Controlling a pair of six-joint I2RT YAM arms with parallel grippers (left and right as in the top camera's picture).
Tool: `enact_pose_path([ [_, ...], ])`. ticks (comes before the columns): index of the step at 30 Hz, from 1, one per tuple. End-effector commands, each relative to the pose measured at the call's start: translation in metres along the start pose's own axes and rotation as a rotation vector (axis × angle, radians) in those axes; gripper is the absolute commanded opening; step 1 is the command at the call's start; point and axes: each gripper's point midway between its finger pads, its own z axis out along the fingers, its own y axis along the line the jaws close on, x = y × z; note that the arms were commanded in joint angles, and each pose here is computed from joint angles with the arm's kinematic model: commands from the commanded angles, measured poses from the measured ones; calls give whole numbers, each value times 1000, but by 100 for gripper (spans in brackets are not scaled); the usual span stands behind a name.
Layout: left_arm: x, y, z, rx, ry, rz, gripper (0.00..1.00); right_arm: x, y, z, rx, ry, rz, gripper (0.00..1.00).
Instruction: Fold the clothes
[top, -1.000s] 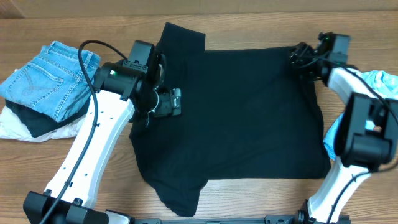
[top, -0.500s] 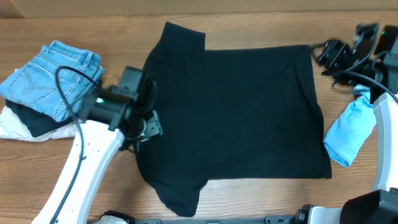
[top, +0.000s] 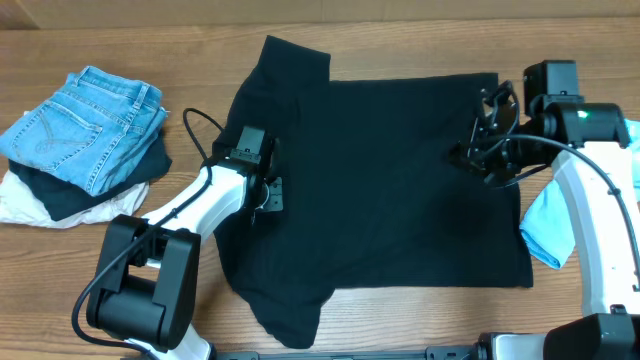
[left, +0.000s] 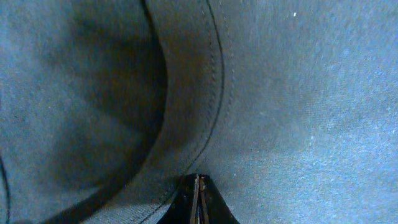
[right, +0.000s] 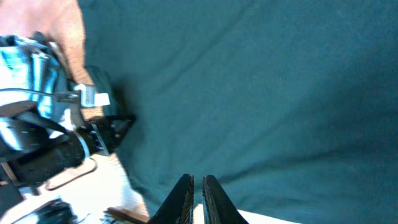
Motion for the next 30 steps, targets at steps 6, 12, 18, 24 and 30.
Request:
enact_pose_path([
  [6,24,26,18,-95,139,-5,6,-32,-27,57,35,-110,-5,8],
  [12,-20,71,0,-179,41,-95,14,-9,-52,98,55,32,68,7],
  [18,-85,82,-25,33,-110,-175,33,5,-40,97,-18,96,27,11],
  [24,-110,71,-64,74,-123,-110,64,31,-32,106,42,175,-15,15],
  [30,-97,68,-107,58,-11,-123,63,-3,-78,105,303,5,79,22],
])
